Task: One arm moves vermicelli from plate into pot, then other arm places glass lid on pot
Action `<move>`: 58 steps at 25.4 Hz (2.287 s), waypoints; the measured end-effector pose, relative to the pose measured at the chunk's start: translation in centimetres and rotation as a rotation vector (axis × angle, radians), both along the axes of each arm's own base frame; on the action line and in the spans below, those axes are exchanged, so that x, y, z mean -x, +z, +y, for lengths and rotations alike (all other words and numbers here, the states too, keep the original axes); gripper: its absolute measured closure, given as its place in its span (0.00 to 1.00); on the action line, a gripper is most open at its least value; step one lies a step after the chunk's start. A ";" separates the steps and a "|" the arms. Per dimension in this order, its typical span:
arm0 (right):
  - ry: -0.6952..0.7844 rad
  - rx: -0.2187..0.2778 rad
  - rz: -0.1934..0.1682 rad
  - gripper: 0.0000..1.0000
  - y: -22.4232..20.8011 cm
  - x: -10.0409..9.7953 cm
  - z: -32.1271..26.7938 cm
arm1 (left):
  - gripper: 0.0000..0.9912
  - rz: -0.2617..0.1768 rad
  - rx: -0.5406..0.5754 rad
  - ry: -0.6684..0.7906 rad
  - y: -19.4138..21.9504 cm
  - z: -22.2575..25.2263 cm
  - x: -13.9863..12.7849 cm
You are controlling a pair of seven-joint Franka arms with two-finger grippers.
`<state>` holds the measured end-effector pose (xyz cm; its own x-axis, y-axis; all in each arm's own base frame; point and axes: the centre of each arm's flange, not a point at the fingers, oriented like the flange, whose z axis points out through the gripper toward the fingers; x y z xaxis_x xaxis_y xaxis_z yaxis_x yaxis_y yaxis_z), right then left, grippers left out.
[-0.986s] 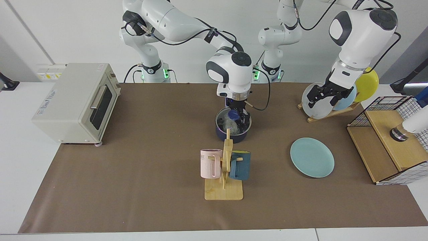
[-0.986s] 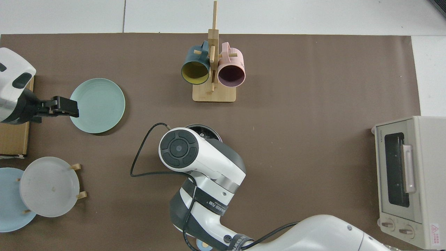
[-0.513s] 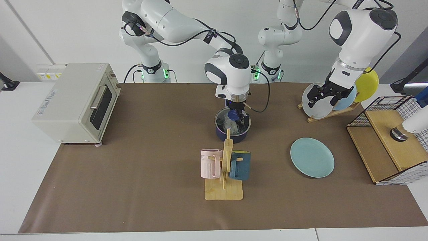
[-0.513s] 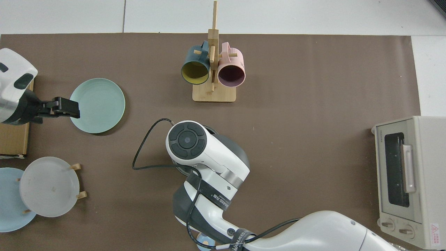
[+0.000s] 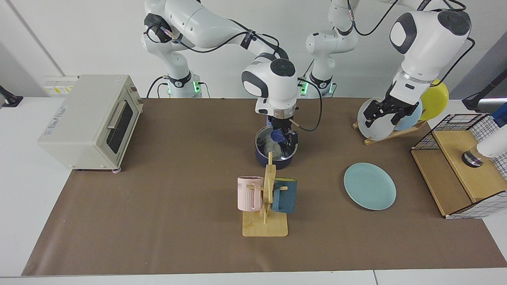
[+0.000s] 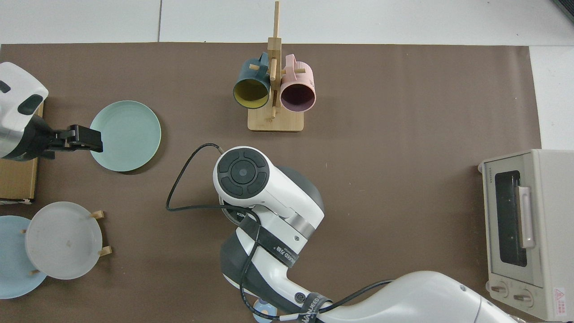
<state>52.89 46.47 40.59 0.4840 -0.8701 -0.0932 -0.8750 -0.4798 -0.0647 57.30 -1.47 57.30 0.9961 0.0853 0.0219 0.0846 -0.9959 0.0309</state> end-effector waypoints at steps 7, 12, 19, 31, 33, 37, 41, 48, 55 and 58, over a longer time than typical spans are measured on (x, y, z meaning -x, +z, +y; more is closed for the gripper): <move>-0.004 -0.001 -0.002 0.00 3.2 -0.3 -0.1 | 0.00 0.000 0.000 0.000 0.0 0.0 0.0; -0.005 0.010 -0.003 0.00 4.1 -0.9 -1.2 | 0.00 0.000 0.000 0.000 0.0 0.0 0.0; 0.167 0.065 -0.018 0.00 6.8 -1.7 -4.4 | 0.00 0.000 0.000 0.000 0.0 0.0 0.0; 0.466 0.025 -0.074 0.00 14.6 -7.4 -20.8 | 0.00 0.000 0.000 0.000 0.0 0.0 0.0; 0.515 0.038 -0.080 0.00 15.2 -8.2 -23.9 | 0.00 0.000 0.000 0.000 0.0 0.0 0.0; 0.616 0.077 -0.088 0.00 15.9 -9.1 -29.5 | 0.00 0.000 0.000 0.000 0.0 0.0 0.0; 0.764 0.116 -0.092 0.00 16.3 -9.5 -35.6 | 0.00 0.000 0.000 0.000 0.0 0.0 0.0; 0.973 0.157 -0.089 0.00 17.3 -8.2 -45.3 | 0.00 0.000 0.000 -0.004 0.0 -0.2 0.0; 1.081 0.213 -0.104 0.00 20.0 -6.6 -49.6 | 0.00 0.000 0.000 0.001 0.0 0.1 0.0; 1.085 0.230 -0.097 0.00 21.6 -5.5 -49.8 | 0.00 0.000 0.000 0.003 0.0 0.2 0.0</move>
<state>58.38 -3.33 62.14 0.9951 0.0276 0.0951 0.0201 -0.9967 0.0792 57.29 -1.30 57.30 0.9959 0.0882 0.0216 0.0876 -0.9957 0.0308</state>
